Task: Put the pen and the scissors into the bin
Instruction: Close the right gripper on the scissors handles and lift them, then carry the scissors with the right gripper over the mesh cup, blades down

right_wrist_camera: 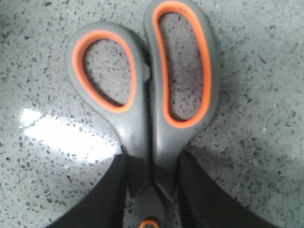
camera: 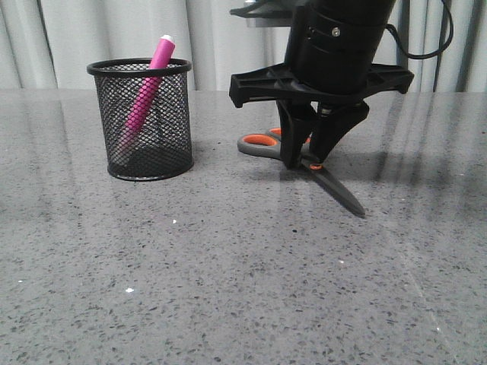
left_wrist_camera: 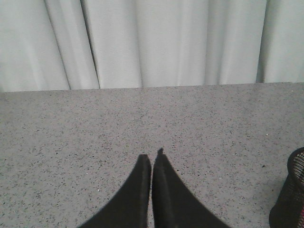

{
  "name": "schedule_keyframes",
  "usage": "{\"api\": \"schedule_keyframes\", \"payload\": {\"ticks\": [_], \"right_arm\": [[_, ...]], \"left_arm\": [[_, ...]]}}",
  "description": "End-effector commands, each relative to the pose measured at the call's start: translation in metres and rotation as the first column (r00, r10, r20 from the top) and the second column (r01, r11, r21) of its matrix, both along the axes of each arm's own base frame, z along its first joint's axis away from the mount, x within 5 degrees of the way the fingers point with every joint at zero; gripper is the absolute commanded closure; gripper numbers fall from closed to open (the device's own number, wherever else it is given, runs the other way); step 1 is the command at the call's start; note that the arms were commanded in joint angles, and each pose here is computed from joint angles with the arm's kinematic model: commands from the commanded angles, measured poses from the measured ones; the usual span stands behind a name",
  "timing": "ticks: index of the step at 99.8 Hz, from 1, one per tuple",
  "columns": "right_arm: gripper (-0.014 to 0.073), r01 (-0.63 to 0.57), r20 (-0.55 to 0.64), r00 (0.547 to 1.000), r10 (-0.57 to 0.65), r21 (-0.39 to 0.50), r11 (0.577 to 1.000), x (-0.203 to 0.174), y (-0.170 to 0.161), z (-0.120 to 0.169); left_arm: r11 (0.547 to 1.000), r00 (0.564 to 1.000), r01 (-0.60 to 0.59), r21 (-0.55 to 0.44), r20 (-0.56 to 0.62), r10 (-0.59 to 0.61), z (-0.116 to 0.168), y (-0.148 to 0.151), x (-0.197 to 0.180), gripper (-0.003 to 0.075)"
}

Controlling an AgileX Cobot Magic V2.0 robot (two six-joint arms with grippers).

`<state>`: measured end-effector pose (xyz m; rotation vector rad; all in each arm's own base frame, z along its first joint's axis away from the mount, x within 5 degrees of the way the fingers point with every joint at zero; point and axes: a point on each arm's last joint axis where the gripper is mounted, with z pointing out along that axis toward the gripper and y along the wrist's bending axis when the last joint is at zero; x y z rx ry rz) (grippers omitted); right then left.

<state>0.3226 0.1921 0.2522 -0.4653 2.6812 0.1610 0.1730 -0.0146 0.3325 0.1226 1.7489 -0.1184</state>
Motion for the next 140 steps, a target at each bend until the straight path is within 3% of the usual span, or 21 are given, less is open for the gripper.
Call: {"api": "schedule_keyframes", "payload": {"ticks": [1, 19, 45, 63, 77, 98, 118, 128, 140], "right_arm": [[0.0658, -0.009, 0.053, 0.999, 0.008, 0.013, 1.000, -0.001, -0.001, 0.019], [0.0662, -0.016, 0.119, 0.993, 0.011, 0.044, 0.999, -0.005, -0.003, 0.036], [0.0663, -0.060, 0.354, 0.935, -0.019, 0.211, 0.976, -0.027, -0.013, 0.082], [0.0663, -0.156, 0.588, 0.801, -0.116, 0.392, 0.907, -0.048, -0.023, 0.108], [0.0663, -0.262, 0.699, 0.697, -0.158, 0.454, 0.852, -0.056, -0.015, 0.123], [0.0664, -0.430, 0.805, 0.558, -0.202, 0.489, 0.759, -0.059, 0.015, 0.133], [0.0664, -0.565, 0.890, 0.395, -0.229, 0.431, 0.704, -0.044, 0.037, 0.120], [0.0664, -0.600, 0.903, 0.355, -0.244, 0.420, 0.681, -0.037, 0.045, 0.109], [0.0664, -0.598, 0.900, 0.367, -0.236, 0.422, 0.681, -0.029, 0.051, 0.094]], "left_arm": [[0.999, 0.998, -0.036, -0.030, 0.054, 0.038, 0.013, 0.003, -0.001, 0.0741], [0.999, 0.998, -0.036, -0.030, 0.054, 0.038, 0.013, 0.003, -0.001, 0.0741], [0.999, 0.998, -0.036, -0.030, 0.054, 0.038, 0.013, 0.003, -0.001, 0.0741], [0.999, 0.998, -0.036, -0.030, 0.054, 0.038, 0.013, 0.003, -0.001, 0.0741], [0.999, 0.998, -0.036, -0.030, 0.054, 0.038, 0.013, 0.003, -0.001, 0.0741], [0.999, 0.998, -0.036, -0.030, 0.054, 0.038, 0.013, 0.003, -0.001, 0.0741], [0.999, 0.998, -0.036, -0.030, 0.054, 0.038, 0.013, 0.003, -0.001, 0.0741], [0.999, 0.998, -0.036, -0.030, 0.054, 0.038, 0.013, 0.003, -0.001, 0.0741], [0.999, 0.998, -0.036, -0.030, 0.054, 0.038, 0.013, 0.003, -0.001, 0.0741]]}}
